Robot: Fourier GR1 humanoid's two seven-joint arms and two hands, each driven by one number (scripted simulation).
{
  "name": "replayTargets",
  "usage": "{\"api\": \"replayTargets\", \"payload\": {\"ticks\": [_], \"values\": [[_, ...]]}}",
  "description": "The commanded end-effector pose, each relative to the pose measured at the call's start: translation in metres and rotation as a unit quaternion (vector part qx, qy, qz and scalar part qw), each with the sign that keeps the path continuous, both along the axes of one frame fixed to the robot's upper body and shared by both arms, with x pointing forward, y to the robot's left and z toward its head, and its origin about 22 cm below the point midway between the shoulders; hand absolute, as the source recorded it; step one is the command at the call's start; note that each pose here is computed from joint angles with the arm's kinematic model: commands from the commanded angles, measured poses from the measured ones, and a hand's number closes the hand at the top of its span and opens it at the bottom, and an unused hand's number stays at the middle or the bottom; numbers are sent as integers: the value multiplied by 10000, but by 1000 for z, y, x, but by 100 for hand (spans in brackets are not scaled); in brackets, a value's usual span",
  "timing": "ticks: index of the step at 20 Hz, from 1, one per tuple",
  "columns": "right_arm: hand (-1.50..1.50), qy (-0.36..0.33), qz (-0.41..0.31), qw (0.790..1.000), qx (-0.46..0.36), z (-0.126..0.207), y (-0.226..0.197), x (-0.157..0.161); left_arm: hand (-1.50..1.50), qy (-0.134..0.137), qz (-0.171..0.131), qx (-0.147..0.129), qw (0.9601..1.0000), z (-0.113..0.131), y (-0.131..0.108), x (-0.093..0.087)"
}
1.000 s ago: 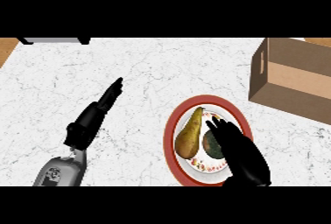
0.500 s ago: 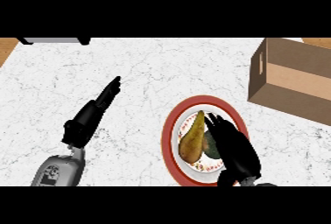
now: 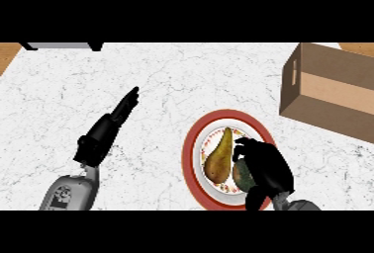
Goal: Pick the squash from the plate and place it in the cardboard box
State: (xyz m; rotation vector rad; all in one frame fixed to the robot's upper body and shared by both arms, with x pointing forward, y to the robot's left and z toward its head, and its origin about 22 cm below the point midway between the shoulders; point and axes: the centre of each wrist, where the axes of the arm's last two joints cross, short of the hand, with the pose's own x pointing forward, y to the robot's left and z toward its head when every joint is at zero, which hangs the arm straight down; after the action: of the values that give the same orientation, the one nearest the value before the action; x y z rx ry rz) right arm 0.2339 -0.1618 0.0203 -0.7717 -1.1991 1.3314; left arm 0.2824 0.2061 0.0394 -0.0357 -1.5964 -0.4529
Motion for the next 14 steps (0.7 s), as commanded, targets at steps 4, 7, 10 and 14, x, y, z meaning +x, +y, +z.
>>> {"api": "replayTargets", "payload": {"ticks": [4, 7, 10, 14], "values": [[150, -423, 136, 9987, -265, -11, 1, -2, 0, -70, 18, 38, 10000, -9, -4, 11], [150, -352, -506, 9978, -248, -1, -51, -7, 0, -4, 49, 10, 10000, 5, 3, 4], [150, -277, -994, 9940, -356, 22, -130, -2, 0, -49, 73, -59, 9999, 9, 1, 0], [150, -1051, -1193, 9863, -440, 26, -138, -6, 0, -25, -15, -7, 10000, 7, 0, 4]]}}
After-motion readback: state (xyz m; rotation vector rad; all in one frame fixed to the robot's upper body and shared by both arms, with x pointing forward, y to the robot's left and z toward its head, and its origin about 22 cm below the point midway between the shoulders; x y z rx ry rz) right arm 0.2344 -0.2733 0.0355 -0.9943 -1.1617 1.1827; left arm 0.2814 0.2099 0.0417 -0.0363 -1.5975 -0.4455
